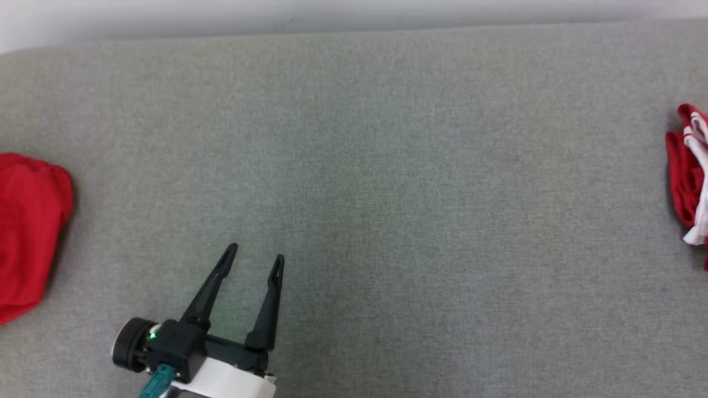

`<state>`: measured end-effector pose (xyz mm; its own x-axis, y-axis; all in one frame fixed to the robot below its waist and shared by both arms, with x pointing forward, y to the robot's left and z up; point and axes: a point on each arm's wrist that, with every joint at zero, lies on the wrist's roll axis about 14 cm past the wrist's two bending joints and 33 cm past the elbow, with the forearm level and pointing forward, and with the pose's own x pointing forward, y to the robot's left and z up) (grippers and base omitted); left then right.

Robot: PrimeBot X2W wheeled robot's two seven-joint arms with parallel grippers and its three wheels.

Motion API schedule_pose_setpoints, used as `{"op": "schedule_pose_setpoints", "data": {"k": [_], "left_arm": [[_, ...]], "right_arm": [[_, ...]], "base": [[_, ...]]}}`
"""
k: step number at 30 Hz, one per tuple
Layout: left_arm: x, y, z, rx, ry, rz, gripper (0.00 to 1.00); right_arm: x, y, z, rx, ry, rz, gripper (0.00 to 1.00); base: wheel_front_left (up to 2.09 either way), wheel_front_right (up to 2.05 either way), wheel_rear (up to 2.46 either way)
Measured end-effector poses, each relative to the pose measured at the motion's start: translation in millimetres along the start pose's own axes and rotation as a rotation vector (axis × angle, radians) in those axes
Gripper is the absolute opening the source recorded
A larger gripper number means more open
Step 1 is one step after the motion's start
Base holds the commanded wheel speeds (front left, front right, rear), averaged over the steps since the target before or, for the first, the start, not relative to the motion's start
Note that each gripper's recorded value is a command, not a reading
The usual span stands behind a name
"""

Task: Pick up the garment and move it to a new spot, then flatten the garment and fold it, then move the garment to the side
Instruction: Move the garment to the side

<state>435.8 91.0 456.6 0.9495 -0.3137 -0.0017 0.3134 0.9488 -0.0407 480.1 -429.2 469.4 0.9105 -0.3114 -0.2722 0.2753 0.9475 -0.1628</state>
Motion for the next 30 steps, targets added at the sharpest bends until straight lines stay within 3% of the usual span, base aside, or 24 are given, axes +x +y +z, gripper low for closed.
{"op": "schedule_pose_setpoints", "data": {"k": [14, 22, 30], "left_arm": [[-34, 10, 36, -0.023, -0.072, 0.103, 1.00], [-68, 16, 47, -0.011, -0.089, 0.161, 1.00], [-91, 17, 51, -0.001, -0.096, 0.185, 1.00]], "right_arm": [[-64, 45, 29, -0.042, -0.204, 0.177, 1.00], [-128, 89, 26, 0.037, -0.324, 0.258, 1.00], [-179, 119, 9, 0.084, -0.355, 0.287, 1.00]], "base": [[0.00, 0.00, 0.00], [0.00, 0.00, 0.00], [0.00, 0.00, 0.00]]}}
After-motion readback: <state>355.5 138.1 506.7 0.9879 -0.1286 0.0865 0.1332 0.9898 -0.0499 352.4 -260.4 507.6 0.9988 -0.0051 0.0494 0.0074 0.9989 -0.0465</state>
